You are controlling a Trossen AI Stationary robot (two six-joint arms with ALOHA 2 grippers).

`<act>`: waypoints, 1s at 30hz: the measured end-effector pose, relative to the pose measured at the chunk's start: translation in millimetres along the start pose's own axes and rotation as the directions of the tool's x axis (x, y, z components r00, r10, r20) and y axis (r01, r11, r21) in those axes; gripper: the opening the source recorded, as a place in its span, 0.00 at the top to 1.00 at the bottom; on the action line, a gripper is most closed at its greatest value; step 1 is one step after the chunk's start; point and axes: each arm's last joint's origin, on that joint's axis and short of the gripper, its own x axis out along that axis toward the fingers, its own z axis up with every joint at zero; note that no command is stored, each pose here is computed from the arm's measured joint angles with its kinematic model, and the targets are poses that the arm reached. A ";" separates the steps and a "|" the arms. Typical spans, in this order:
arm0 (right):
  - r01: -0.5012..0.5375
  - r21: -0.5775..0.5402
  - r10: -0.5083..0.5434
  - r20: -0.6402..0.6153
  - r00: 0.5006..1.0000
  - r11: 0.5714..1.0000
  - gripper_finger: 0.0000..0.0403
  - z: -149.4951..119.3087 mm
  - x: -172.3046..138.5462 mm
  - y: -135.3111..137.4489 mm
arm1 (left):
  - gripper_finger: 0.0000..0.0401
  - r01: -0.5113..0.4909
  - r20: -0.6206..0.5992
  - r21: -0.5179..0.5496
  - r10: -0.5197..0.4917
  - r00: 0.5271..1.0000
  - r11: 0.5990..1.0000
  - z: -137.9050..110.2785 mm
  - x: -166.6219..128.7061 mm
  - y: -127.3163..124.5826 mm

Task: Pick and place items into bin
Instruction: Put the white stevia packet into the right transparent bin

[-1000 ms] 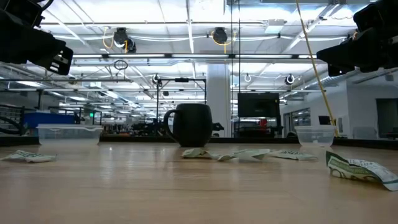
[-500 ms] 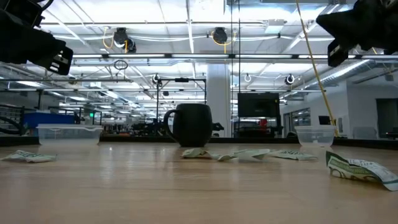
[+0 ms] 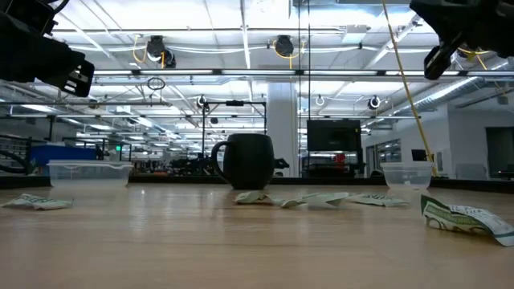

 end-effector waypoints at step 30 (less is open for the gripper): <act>0.394 -0.256 -0.315 -0.945 0.092 0.883 0.72 -82.7 22.7 56.2 | 0.76 0.000 0.006 0.000 0.000 1.000 1.000 0.6 0.0 0.0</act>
